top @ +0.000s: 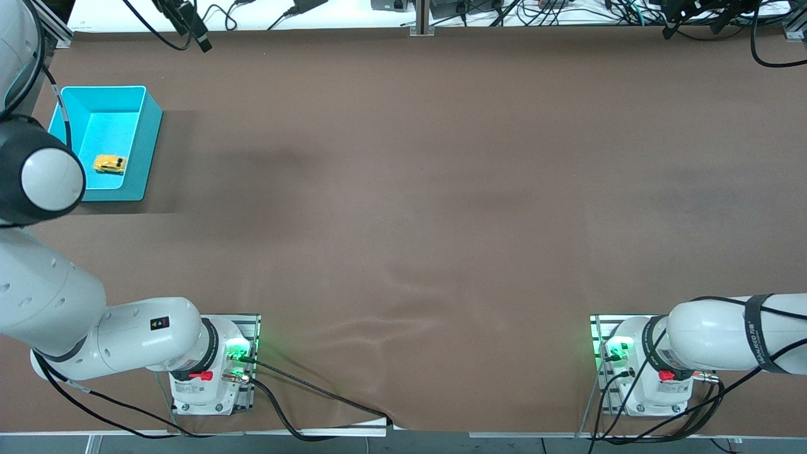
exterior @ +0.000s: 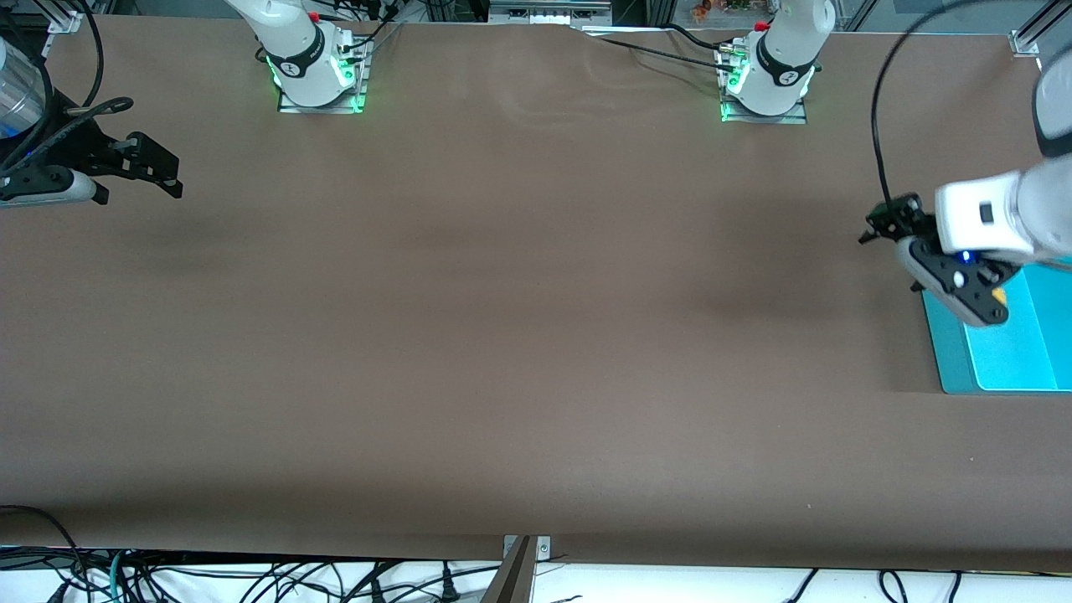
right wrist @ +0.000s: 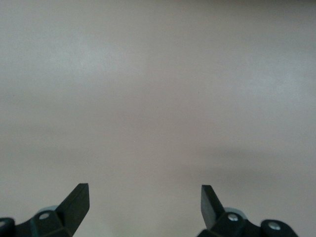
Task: Wind and store yellow beetle car
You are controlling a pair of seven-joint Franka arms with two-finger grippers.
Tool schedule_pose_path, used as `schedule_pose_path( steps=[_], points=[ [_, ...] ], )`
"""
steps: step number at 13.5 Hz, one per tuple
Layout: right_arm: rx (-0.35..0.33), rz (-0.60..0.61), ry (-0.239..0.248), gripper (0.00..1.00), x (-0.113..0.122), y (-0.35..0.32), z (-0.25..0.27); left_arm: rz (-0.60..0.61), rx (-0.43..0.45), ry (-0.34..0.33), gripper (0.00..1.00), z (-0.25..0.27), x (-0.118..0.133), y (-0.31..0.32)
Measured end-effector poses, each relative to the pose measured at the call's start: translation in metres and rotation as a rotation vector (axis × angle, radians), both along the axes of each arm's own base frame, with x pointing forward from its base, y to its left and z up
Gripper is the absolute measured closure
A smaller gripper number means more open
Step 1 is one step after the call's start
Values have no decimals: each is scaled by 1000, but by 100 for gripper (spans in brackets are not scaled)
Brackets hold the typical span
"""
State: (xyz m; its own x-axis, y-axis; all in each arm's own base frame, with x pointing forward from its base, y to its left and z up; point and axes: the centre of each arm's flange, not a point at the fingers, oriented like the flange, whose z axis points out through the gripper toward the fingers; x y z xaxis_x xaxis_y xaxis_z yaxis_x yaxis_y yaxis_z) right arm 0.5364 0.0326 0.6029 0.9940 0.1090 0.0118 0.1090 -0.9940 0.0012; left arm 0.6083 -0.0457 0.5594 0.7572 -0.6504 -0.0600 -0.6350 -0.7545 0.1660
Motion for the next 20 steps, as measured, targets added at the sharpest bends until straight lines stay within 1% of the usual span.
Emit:
schedule_pose_path(
  steps=[2, 4, 6, 8, 9, 10, 12, 16, 20],
  points=[
    [0, 0, 0, 0, 0, 0, 0, 55, -22, -6, 0, 12, -11, -7],
    [0, 0, 0, 0, 0, 0, 0, 152, -5, -6, 0, 14, -19, 1],
    [0, 0, -1, 0, 0, 0, 0, 286, 14, -20, 0, 10, -28, 9],
    [0, 1, -1, 0, 0, 0, 0, 452, 37, -17, 0, 9, -37, 24],
    [0, 1, -1, 0, 0, 0, 0, 527, 43, -26, 0, 7, -41, 38],
    [0, 1, -1, 0, 0, 0, 0, 577, 43, -42, 0, 3, -42, 51],
    [0, 1, -1, 0, 0, 0, 0, 617, 40, -65, 0, 0, -44, 64],
    [0, 1, -1, 0, 0, 0, 0, 665, 80, -97, 0, 14, -56, 59],
    [0, 1, -1, 0, 0, 0, 0, 677, 81, -100, 0, 17, -58, 55]
  ],
)
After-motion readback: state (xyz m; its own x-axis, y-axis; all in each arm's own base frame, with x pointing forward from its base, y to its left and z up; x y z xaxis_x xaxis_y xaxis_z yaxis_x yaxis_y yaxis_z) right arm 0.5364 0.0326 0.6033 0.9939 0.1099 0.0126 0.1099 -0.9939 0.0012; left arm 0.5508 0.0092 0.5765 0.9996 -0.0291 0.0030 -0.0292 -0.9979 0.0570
